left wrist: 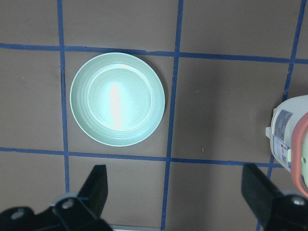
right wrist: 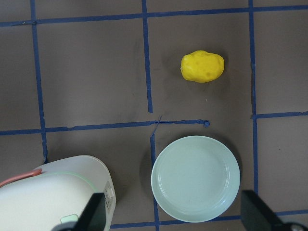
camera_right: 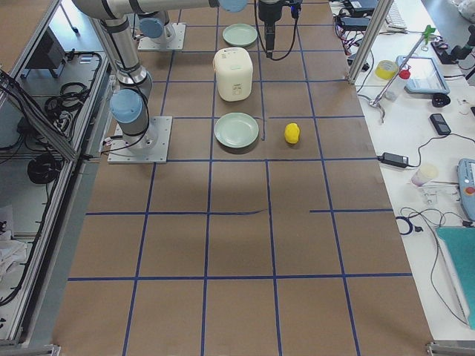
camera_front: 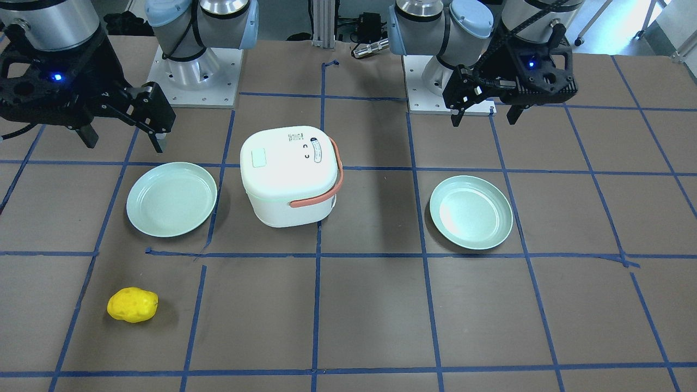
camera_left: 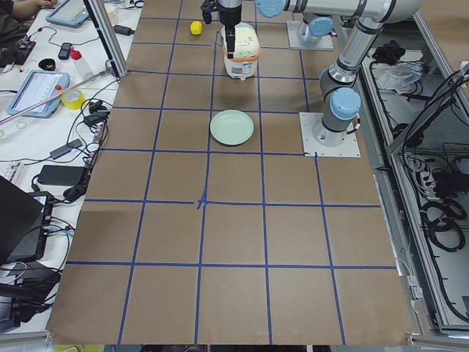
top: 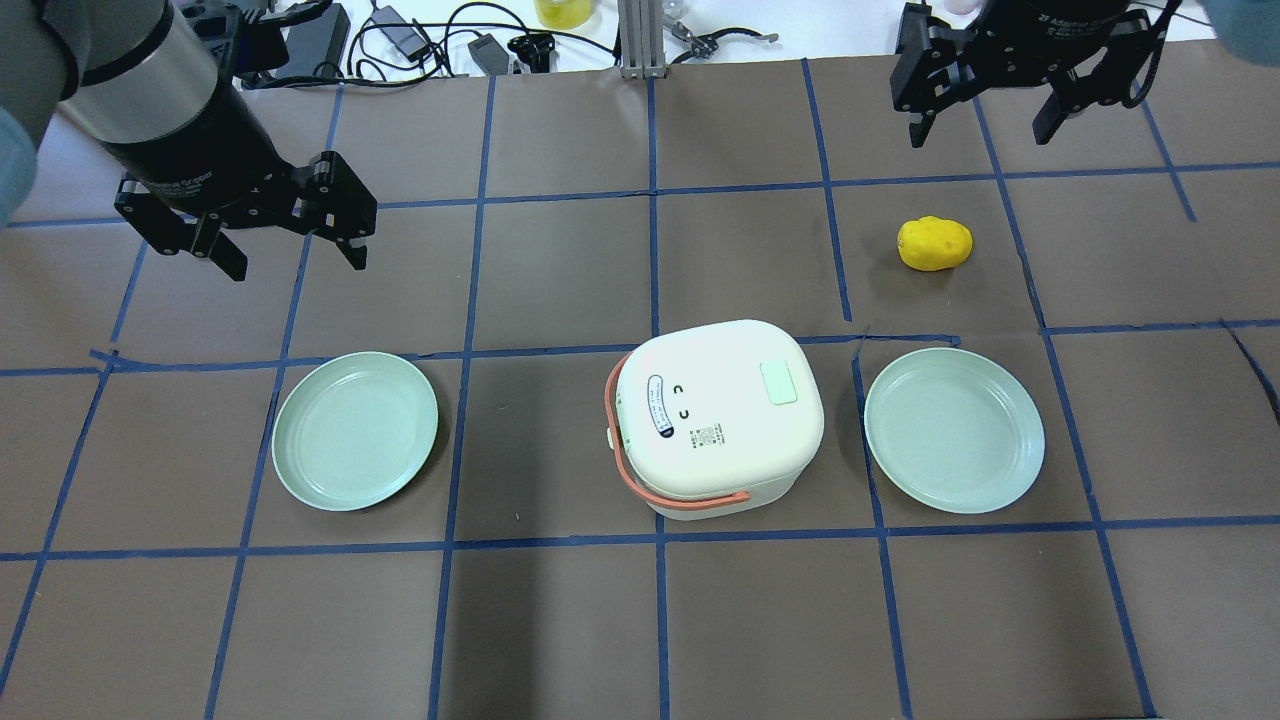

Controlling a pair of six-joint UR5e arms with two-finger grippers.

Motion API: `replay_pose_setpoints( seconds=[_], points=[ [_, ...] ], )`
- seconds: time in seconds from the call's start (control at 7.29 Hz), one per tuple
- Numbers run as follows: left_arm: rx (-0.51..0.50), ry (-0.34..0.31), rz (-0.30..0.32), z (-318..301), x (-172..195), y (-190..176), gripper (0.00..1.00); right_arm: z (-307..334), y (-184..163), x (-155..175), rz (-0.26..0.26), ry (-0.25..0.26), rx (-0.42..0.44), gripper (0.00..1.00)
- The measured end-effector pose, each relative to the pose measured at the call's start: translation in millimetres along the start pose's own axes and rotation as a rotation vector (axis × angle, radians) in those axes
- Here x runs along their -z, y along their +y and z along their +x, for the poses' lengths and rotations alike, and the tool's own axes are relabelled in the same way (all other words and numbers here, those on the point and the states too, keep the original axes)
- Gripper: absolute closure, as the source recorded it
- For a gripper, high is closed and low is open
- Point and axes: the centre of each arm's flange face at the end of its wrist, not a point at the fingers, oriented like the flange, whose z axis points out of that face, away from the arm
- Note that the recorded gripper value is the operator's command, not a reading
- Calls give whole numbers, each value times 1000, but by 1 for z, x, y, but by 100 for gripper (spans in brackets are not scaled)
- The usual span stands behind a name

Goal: Press rice cooker button
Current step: 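Move the right gripper toward the white rice cooker's green lid button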

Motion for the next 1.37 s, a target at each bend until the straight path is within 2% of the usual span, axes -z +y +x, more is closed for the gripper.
replay_pose_setpoints(
  seconds=[0.82, 1.37],
  points=[
    [0, 0, 0, 0, 0, 0, 0, 1, 1, -1, -5, -7, 7, 0],
    [0, 0, 0, 0, 0, 0, 0, 0, 14, 15, 16, -9, 7, 0]
  ],
)
